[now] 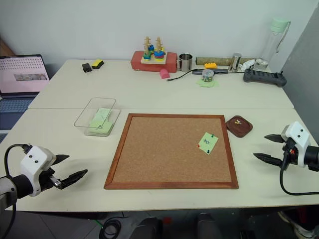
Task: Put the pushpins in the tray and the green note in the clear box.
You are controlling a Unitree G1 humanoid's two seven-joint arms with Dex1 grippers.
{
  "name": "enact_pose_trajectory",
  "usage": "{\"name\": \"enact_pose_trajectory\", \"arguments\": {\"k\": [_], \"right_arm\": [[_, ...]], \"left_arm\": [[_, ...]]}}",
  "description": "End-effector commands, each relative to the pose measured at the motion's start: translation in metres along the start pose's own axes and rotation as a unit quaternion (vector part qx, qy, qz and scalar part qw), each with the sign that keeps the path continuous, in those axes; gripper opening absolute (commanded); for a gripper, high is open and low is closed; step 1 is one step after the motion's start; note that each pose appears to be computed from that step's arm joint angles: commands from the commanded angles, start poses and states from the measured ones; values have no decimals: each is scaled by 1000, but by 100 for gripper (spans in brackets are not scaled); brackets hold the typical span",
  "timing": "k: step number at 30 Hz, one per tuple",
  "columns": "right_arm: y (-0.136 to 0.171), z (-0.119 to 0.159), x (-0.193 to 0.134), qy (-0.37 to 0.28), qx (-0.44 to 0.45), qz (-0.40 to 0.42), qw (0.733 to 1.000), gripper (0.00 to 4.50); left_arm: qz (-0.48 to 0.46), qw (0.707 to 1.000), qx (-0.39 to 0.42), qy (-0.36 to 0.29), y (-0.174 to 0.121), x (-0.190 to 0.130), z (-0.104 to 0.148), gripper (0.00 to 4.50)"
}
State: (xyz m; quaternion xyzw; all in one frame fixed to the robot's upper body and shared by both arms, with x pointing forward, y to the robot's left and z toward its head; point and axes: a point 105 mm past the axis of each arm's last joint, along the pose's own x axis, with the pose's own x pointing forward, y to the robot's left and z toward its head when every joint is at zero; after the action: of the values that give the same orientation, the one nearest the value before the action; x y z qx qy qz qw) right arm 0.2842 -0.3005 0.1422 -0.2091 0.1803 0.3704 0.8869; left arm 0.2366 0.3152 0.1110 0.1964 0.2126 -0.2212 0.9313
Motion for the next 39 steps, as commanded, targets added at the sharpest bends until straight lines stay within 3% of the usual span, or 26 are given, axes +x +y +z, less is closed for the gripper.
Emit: {"name": "enact_pose_trajectory", "arguments": {"k": [1,39], "right_arm": [[-6,11,-5,-6,-22,-8,1000,446],[-6,14,-1,-14,-25,-2,1000,446]], "left_arm": [[-2,1000,15,-11,1,-4,8,450],[-19,1000,-1,-13,-2,-5,13,450]]}}
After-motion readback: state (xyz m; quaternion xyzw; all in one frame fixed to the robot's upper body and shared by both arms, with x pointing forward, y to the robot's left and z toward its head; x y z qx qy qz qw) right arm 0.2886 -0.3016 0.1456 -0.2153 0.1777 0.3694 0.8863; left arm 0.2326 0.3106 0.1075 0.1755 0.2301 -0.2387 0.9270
